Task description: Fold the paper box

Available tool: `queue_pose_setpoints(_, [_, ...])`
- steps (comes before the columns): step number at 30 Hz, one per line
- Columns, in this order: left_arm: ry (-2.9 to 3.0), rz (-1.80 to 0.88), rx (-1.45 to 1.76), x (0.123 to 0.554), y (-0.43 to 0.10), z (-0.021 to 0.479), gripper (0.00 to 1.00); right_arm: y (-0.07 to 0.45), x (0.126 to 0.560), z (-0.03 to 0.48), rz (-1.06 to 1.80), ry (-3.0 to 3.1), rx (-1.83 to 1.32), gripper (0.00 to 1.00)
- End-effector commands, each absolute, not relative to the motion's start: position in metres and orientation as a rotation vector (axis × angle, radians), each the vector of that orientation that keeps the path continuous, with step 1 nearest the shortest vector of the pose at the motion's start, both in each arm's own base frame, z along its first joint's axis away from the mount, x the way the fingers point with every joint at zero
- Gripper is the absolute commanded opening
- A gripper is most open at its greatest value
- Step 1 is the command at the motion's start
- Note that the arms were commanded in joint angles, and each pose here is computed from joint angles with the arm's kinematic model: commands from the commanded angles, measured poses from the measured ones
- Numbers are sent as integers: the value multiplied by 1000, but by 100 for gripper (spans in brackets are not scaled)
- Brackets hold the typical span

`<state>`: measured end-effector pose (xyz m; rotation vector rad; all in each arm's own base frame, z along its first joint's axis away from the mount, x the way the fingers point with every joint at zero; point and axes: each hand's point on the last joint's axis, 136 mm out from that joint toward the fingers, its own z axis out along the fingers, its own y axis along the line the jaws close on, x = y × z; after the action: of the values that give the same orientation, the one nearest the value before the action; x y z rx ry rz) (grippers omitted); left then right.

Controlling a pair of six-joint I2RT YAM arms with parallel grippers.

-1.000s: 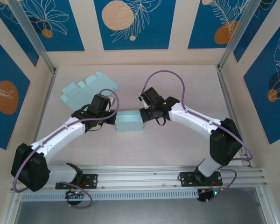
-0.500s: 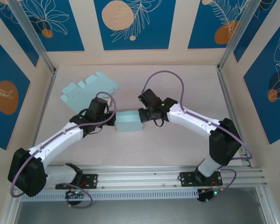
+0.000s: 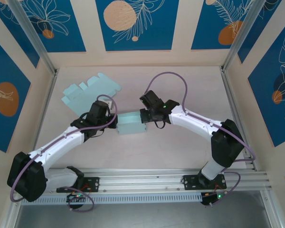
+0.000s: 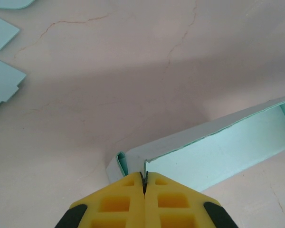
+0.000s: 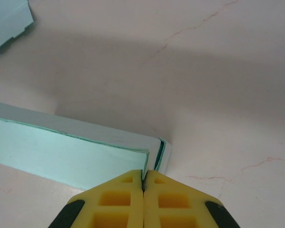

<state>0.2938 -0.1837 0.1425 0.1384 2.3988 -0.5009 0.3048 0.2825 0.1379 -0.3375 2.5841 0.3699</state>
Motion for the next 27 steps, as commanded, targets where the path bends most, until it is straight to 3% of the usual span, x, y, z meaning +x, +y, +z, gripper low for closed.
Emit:
queue_pose_setpoints(1, [2457,-540,167,282,-190,127,0,305,296,135,466,2586,-385,7])
queue_pose_setpoints(27, [2403,-602,123,269,-185,107,0,291,285,115,298,2454,-405,0])
